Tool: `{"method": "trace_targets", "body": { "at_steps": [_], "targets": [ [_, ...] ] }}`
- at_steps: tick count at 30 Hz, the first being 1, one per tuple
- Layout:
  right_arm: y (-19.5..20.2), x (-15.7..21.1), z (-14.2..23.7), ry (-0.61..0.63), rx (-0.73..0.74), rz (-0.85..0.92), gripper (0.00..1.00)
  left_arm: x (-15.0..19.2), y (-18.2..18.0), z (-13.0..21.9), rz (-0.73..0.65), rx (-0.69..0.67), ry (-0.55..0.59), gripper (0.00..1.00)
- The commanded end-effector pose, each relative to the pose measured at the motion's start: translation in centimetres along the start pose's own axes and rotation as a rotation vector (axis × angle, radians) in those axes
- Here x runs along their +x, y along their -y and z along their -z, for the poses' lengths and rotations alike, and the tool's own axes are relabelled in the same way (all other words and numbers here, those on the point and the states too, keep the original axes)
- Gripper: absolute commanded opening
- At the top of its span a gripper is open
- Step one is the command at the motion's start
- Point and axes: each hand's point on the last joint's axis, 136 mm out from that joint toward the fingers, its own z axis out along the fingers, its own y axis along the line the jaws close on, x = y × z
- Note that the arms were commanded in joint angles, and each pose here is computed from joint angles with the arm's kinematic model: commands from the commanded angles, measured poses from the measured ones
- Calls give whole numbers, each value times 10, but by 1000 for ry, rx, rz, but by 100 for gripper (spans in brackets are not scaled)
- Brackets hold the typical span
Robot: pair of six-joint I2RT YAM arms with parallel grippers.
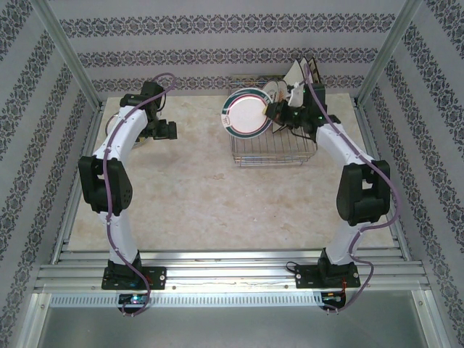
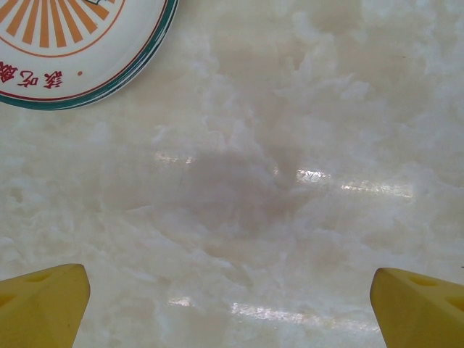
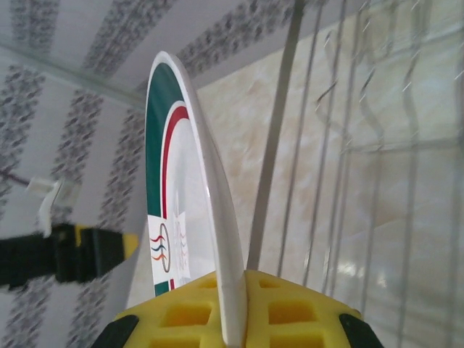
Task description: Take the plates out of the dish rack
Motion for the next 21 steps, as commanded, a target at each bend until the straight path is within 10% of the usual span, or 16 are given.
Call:
{"method": "trace_targets", "body": {
  "at_steps": [1, 21],
  "targets": [
    [-64, 3, 18, 9, -221, 95, 0, 1, 10, 0, -35, 33, -15, 100],
    [-28, 40, -8, -51, -191, -13, 0, -11, 151, 96, -161, 1050, 237, 100]
  ]
}}
